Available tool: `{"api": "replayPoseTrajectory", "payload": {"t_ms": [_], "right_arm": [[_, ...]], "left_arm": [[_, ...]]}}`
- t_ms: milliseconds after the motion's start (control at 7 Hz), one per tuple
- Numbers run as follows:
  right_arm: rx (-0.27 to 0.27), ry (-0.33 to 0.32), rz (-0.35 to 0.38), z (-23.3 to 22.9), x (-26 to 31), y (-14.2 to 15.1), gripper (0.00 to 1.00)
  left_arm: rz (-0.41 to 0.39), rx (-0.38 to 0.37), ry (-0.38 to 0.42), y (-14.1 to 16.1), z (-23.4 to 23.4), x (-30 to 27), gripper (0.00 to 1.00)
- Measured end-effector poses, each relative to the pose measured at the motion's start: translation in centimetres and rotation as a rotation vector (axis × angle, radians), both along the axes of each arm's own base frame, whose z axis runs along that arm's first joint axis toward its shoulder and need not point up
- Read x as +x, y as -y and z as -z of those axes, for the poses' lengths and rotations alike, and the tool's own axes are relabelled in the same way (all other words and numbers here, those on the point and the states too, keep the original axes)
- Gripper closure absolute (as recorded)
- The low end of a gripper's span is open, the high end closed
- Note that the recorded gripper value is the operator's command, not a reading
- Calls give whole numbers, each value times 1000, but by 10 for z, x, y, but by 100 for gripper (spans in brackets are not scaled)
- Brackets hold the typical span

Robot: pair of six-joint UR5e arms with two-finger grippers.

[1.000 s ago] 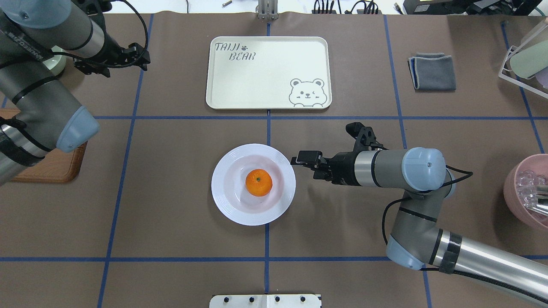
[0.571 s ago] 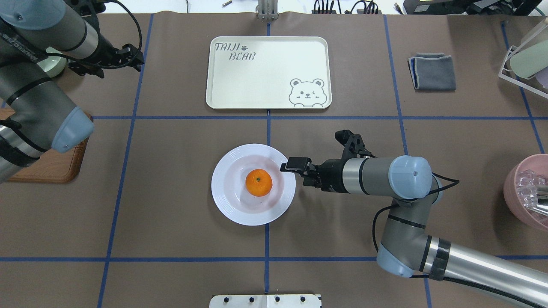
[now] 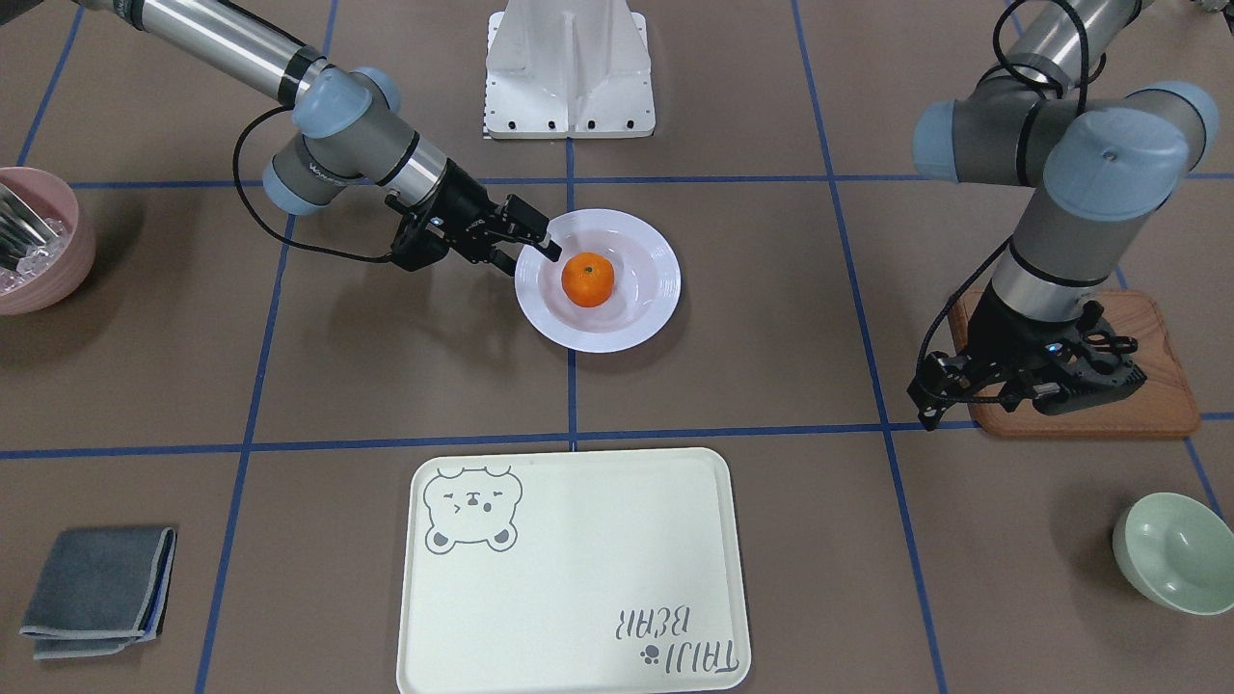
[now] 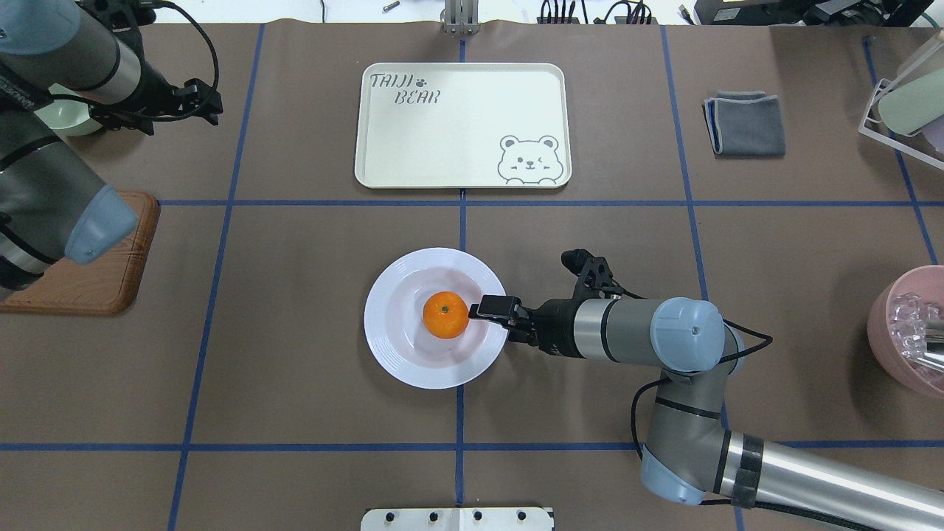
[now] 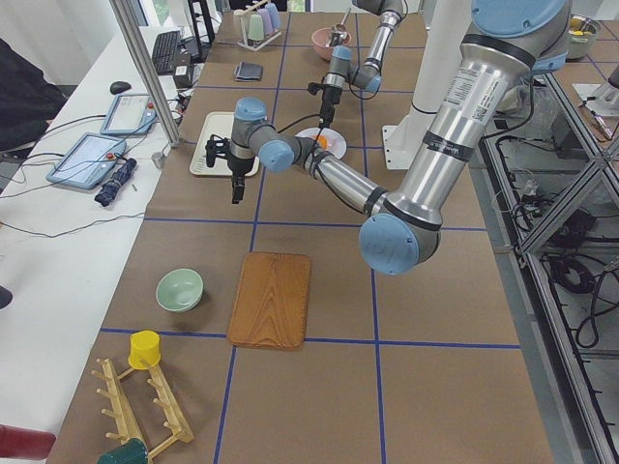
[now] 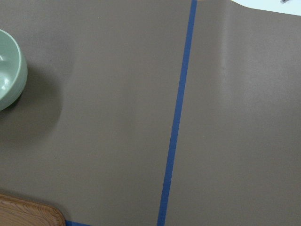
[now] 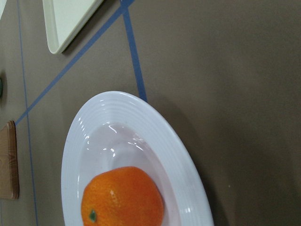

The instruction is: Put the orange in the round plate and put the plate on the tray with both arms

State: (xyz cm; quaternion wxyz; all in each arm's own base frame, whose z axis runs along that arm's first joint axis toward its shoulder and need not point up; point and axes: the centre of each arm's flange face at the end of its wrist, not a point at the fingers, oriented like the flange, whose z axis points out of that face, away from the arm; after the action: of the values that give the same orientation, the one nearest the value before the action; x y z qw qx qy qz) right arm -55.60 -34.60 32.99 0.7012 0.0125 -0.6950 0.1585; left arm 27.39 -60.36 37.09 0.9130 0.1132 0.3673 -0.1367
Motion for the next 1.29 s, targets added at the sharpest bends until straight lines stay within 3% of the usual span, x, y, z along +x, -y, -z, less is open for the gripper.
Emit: {"api": "replayPoseTrajectory", "payload": {"t_ms": [571,714,1000,1143,1286], "right_arm": [[1,4,-22,9,-11,7,0],[0,2,-26,10,-15,9,5],[-5,2,-30,11,-18,10,62],[-7,1,-31,11,-19,10,79],[-7,4,-32,12,-18,10,84]], "left_arm": [[-104,29,86,-5,-69,-65,1],[-119,35,105,-8,-82,-78,1],[-139,52,136,-9,-100,-104,1],[-142,58,146,-8,-104,-114,1],[-142,61,151,-7,-106,-120,1]]}}
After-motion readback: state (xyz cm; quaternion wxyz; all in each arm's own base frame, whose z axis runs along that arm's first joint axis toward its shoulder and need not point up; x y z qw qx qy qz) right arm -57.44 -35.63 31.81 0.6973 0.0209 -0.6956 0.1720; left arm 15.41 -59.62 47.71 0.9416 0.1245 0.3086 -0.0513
